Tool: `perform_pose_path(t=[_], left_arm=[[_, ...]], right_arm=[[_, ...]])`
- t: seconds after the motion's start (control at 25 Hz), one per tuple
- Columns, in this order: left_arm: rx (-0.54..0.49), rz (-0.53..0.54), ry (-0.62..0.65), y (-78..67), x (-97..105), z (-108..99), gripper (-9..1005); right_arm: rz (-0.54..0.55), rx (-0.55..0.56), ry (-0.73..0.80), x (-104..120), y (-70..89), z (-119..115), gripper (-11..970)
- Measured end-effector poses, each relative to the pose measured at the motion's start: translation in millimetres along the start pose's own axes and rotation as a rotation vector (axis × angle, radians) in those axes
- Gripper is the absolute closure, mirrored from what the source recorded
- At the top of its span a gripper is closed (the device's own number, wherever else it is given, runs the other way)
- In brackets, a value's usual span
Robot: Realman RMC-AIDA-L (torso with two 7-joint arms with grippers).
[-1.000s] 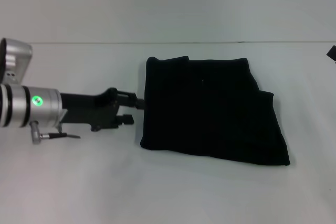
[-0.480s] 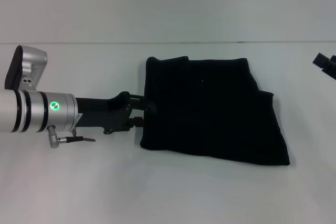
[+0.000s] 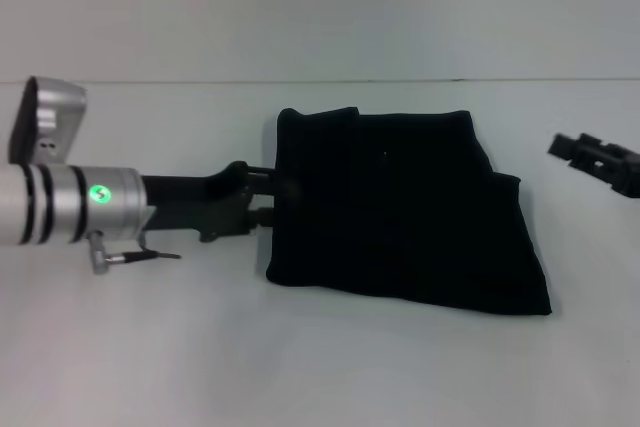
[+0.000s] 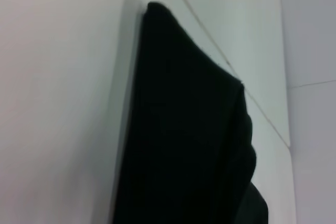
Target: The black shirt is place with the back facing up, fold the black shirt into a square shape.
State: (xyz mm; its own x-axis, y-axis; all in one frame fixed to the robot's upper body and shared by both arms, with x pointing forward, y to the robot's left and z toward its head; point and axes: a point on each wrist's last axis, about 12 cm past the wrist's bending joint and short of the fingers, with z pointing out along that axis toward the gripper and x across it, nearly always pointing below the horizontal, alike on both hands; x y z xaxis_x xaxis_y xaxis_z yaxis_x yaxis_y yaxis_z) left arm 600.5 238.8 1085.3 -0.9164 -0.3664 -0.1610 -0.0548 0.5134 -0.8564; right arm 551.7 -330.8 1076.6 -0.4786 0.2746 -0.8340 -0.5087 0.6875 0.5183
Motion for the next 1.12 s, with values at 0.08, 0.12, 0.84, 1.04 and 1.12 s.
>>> perform_pose_path(t=[0.08, 0.12, 0.84, 1.04, 1.12], left_arm=[[-0.015, 0.079, -0.002, 1.7, -5.5, -12.8, 456], [-0.017, 0.143, 0.007, 1.8, -6.9, -19.5, 456], [0.166, 0.277, -0.411, 33.3, -15.2, -101.4, 456], [0.188, 0.262, -0.445, 33.6, -16.5, -104.3, 456], [0.189, 0.262, -0.448, 33.0, -17.3, -104.2, 456]], right_arm=[[-0.015, -0.06, 0.084, -9.9, 5.7, 5.5, 262], [-0.021, -0.078, 0.12, -13.4, 7.8, 7.7, 262], [-0.386, -0.074, 0.846, -78.1, 109.2, 153.8, 261], [-0.494, -0.05, 0.891, -66.7, 126.8, 175.2, 262], [-0.518, -0.057, 0.904, -62.2, 131.8, 179.8, 262]])
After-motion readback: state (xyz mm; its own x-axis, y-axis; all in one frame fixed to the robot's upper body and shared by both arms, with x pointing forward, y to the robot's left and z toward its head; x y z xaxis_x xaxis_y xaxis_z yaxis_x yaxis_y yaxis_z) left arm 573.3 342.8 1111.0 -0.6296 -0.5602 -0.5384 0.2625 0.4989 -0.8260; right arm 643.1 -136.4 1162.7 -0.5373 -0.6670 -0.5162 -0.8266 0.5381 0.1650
